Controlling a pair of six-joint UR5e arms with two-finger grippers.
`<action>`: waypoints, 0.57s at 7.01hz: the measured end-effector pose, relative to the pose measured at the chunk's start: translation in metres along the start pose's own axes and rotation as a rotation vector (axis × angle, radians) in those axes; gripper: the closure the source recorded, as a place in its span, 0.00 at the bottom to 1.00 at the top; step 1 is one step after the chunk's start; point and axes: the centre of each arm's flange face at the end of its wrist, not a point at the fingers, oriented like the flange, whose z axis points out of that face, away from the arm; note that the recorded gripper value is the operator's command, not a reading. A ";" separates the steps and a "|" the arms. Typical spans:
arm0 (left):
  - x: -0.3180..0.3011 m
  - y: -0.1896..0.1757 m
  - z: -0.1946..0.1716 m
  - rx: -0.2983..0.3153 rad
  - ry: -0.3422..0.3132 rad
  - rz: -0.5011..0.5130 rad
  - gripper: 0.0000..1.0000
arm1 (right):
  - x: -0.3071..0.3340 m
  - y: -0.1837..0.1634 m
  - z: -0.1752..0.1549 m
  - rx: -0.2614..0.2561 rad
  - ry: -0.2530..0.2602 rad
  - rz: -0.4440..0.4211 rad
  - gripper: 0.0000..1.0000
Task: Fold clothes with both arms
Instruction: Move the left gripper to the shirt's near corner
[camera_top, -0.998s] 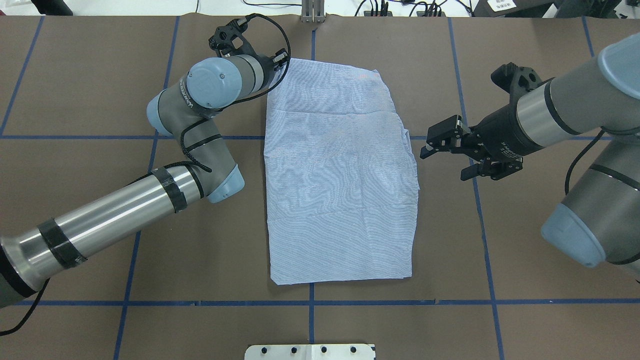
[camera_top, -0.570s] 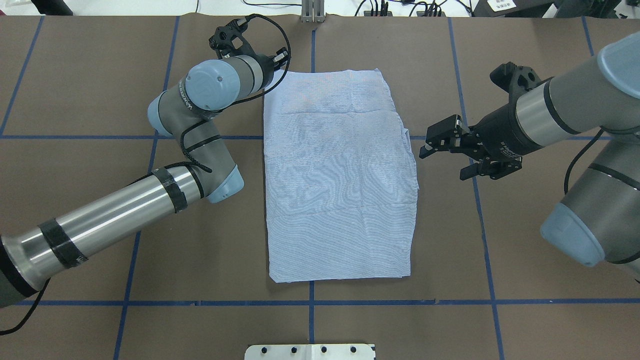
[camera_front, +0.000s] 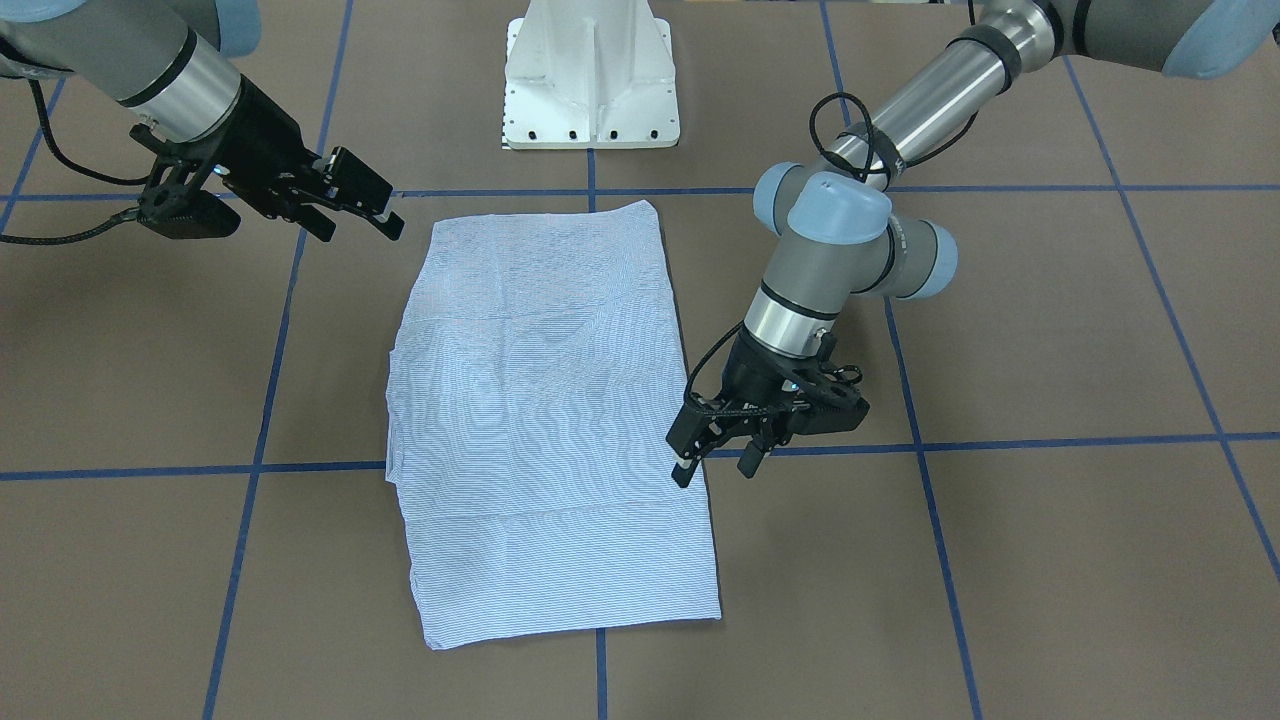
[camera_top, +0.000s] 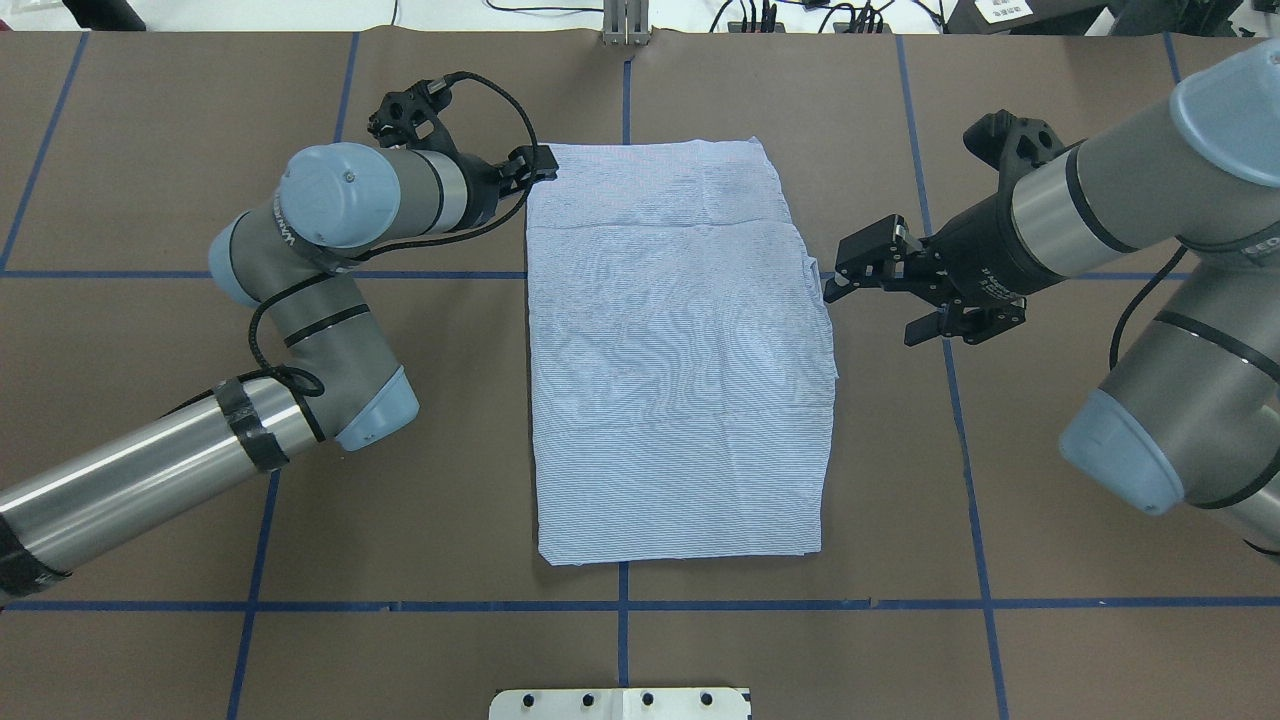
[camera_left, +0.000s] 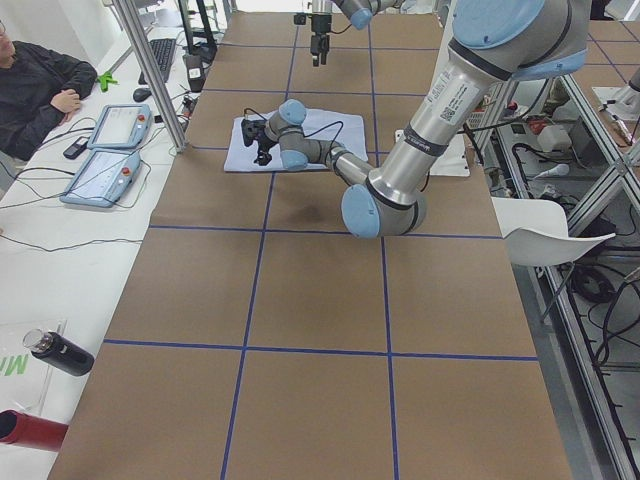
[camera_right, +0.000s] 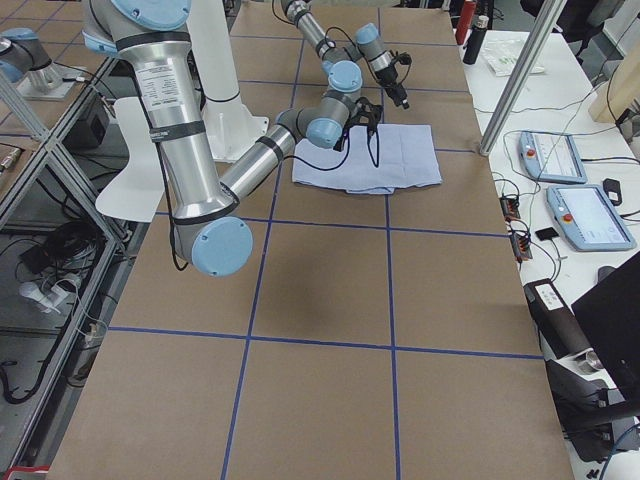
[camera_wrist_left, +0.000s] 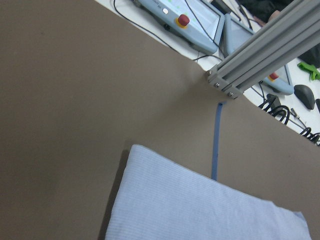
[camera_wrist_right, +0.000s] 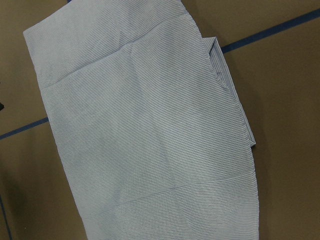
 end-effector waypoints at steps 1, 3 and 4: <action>-0.013 0.017 -0.020 -0.060 -0.027 -0.008 0.00 | -0.003 -0.001 0.001 -0.003 -0.002 0.002 0.00; -0.043 0.082 -0.065 -0.194 -0.060 -0.082 0.00 | 0.000 -0.008 0.004 0.044 0.009 0.012 0.00; -0.049 0.128 -0.088 -0.256 -0.075 -0.145 0.01 | 0.002 -0.011 0.006 0.059 0.016 0.012 0.00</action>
